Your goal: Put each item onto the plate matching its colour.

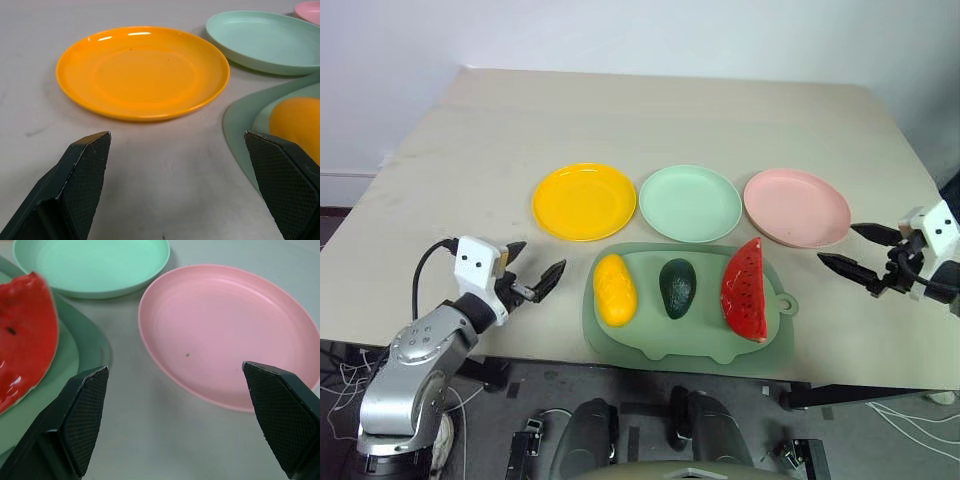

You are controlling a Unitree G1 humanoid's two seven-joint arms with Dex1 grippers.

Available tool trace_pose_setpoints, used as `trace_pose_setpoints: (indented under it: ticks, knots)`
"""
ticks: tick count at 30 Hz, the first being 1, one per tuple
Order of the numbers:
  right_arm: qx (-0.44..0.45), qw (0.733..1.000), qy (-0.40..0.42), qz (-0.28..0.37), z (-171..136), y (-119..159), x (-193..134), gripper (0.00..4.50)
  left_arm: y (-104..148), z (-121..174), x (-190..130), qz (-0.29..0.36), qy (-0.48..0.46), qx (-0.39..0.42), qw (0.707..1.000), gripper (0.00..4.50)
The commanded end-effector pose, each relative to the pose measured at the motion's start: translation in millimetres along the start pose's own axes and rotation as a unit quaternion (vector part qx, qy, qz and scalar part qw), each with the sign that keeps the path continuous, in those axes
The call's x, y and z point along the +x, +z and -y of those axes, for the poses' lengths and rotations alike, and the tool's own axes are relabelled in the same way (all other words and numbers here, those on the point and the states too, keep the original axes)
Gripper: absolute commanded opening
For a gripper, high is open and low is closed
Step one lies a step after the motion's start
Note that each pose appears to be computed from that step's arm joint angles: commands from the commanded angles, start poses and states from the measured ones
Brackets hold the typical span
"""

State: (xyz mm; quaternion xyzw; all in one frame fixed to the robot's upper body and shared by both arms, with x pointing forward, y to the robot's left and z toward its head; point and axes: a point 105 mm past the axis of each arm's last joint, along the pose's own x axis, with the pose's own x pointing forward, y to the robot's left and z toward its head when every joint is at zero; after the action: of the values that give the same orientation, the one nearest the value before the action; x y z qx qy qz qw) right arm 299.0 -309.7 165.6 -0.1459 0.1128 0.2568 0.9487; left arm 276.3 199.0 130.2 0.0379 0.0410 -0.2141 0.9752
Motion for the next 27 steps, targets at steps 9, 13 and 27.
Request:
trace_pose_setpoints:
  ticks: [9, 13, 27]
  knots:
    - [-0.037, 0.999, -0.018, 0.008, 13.7, 21.8, -5.8, 4.50, 12.5, 14.5, -0.7, 0.037, -0.002, -0.009, 0.999, 4.47]
    - [-0.054, 0.998, -0.013, 0.005, 8.0, 31.6, -11.7, 4.50, 11.8, 9.9, -2.0, 0.027, -0.011, -0.004, 1.000, 4.47]
    - [0.016, 0.998, -0.049, 0.027, -19.4, 59.0, -30.8, 4.50, 14.7, -7.5, 7.1, 0.017, -0.040, 0.004, 0.999, 4.47]
